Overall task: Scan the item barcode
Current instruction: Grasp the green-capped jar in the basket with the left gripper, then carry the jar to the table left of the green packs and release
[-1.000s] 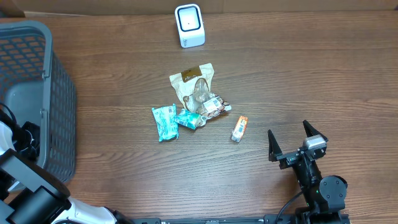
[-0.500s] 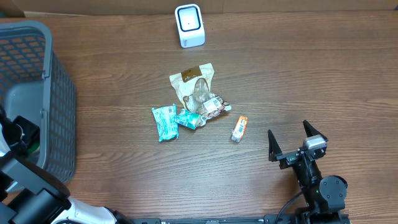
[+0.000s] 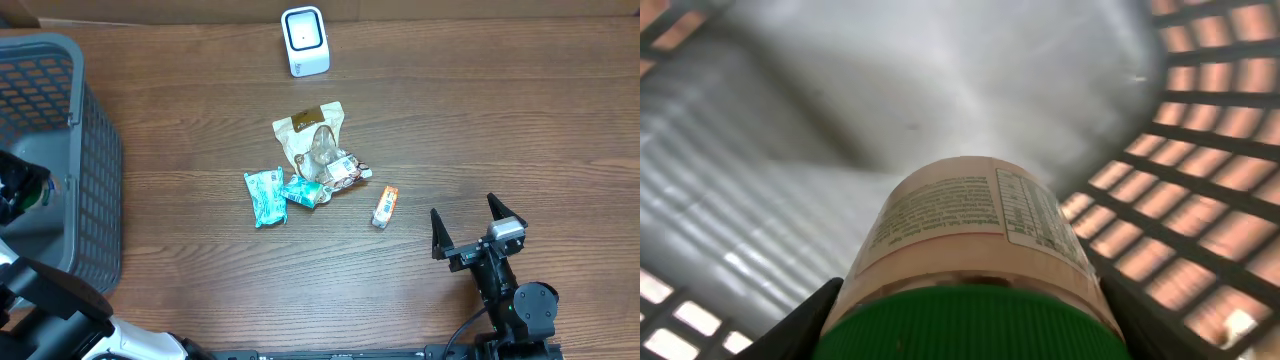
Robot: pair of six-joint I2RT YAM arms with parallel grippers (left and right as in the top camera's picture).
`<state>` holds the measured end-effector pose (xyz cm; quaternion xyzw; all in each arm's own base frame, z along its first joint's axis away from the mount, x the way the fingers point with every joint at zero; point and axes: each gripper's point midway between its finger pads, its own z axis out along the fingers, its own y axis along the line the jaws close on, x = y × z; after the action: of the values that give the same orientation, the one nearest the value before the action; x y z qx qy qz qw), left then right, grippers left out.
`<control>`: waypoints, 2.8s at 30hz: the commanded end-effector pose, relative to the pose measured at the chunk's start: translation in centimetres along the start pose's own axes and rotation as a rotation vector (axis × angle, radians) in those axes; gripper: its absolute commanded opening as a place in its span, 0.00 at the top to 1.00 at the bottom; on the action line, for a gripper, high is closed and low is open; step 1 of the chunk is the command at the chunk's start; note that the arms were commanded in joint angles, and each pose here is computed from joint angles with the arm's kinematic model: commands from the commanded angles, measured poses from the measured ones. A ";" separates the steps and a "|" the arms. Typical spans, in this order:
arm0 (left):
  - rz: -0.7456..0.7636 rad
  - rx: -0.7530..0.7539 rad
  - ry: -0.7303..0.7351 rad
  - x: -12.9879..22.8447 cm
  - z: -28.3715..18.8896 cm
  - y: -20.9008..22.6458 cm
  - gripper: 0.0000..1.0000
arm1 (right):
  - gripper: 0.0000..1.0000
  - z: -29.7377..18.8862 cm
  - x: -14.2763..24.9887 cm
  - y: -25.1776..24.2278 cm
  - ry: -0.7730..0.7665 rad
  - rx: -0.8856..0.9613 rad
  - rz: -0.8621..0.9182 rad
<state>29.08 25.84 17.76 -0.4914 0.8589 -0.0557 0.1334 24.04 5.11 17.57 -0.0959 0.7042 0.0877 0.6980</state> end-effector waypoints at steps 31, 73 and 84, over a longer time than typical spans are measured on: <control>0.597 0.559 -0.431 15.0 -25.0 -15.9 0.60 | 0.00 0.0 0.2 -0.3 -0.001 0.016 0.004; 0.771 -0.158 0.172 27.5 10.5 -14.4 0.59 | 0.00 0.0 0.2 -0.3 -0.001 0.016 0.004; 0.765 -0.140 0.236 28.6 12.5 -14.9 0.53 | 0.00 0.0 0.2 -0.3 -0.001 0.016 0.004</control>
<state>31.04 -5.06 4.37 -0.1296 0.9913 0.0171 0.0132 24.04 5.12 17.56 -0.0958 0.7044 0.0881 0.6978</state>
